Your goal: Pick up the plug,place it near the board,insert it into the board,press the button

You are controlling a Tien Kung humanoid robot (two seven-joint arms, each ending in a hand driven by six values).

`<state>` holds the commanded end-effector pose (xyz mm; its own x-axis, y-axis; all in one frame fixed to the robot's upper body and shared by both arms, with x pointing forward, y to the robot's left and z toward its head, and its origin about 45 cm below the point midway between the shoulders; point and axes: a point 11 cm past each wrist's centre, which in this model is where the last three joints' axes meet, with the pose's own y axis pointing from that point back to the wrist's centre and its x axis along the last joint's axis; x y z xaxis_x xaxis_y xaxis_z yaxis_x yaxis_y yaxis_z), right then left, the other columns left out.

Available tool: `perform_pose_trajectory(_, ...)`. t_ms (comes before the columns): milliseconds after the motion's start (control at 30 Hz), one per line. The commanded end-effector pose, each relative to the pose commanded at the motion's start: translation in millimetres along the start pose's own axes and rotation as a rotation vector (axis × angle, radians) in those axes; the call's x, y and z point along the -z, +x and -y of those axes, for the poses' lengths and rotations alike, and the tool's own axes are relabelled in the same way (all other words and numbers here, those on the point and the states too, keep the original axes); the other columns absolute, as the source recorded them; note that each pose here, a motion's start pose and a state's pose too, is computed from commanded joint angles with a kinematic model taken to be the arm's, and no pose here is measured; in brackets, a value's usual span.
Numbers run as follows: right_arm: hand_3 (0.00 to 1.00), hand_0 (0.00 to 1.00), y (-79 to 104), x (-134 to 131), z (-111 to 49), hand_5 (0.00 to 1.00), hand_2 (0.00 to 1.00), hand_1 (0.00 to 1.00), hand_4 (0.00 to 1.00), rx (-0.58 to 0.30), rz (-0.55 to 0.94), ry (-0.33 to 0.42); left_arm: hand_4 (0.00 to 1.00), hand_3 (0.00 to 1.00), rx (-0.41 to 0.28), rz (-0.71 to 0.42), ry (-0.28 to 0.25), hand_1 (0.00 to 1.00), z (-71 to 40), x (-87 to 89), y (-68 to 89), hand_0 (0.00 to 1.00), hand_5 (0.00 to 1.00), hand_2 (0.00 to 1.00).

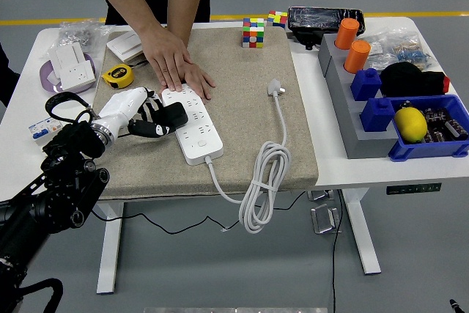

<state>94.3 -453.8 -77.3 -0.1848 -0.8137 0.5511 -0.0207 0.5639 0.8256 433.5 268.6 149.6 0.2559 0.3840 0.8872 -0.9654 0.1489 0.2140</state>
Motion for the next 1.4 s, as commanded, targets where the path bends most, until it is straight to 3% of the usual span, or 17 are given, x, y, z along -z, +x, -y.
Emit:
perform_pose_trajectory(333,0.756,0.784,-0.2,-1.0,0.1,0.998,0.731,0.731,0.998,0.000,-0.001,-0.002,0.503,0.348,-0.038,-0.019,-0.034,0.325,-5.1,-8.6,15.6,0.470,0.060,0.256)
perform_pose_trajectory(600,0.756,0.784,-0.8,-4.4,0.4,0.998,0.731,0.730,0.998,0.001,-0.001,-0.008,0.505,0.350,-0.102,-0.069,-0.064,0.323,-19.4,-12.4,40.9,0.469,0.065,0.257)
perform_pose_trajectory(767,0.756,0.784,-0.5,-6.4,0.8,0.998,0.730,0.730,0.998,0.000,-0.003,-0.011,0.502,0.349,-0.137,-0.075,-0.063,0.321,-29.5,-1.8,51.9,0.469,0.069,0.256)
perform_pose_trajectory(1133,0.756,0.783,-0.6,-5.6,0.6,0.998,0.731,0.730,0.998,0.000,-0.002,-0.009,0.499,0.357,-0.106,-0.075,0.058,0.311,-39.1,44.7,27.7,0.474,0.086,0.252)
perform_pose_trajectory(1400,0.757,0.783,0.4,-6.1,1.0,0.998,0.731,0.730,0.998,-0.001,-0.001,-0.011,0.500,0.355,-0.089,-0.090,0.088,0.311,-41.7,55.5,17.8,0.475,0.090,0.253)
